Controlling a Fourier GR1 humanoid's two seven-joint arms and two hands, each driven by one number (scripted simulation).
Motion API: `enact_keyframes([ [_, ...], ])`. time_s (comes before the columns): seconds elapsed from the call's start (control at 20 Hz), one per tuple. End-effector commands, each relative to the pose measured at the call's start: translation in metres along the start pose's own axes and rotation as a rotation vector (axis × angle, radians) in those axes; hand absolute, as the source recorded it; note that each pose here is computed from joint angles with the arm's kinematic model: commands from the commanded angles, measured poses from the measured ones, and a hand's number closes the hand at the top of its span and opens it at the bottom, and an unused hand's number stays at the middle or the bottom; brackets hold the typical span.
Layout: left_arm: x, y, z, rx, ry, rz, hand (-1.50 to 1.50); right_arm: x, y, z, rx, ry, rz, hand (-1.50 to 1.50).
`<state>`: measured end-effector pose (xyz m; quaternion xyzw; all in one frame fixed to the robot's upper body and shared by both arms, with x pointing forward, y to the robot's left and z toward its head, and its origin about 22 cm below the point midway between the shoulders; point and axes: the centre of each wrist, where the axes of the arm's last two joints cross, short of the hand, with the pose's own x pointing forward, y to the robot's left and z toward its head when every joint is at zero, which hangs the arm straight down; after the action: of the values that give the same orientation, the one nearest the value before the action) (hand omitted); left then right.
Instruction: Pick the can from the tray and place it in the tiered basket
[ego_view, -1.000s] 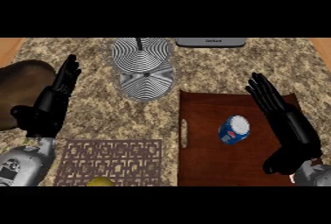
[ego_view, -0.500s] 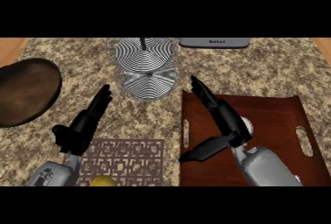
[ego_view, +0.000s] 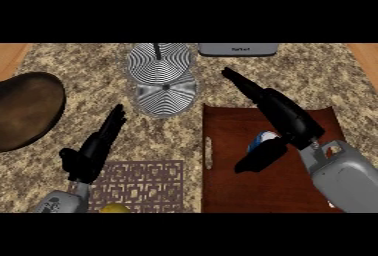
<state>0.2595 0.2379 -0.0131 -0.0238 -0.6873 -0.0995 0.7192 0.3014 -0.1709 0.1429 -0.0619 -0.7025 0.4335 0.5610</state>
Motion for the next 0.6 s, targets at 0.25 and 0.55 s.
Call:
enact_keyframes([
  [0.25,-0.008,0.005,0.005,-0.013,0.012,0.008,0.00,0.061,-0.042,0.019,0.332,0.260,0.662,-1.50],
  [0.55,-0.001,0.005,0.000,-0.023,-0.027,0.014,0.00,0.097,-0.028,0.028,0.392,0.325,0.673,-1.50],
])
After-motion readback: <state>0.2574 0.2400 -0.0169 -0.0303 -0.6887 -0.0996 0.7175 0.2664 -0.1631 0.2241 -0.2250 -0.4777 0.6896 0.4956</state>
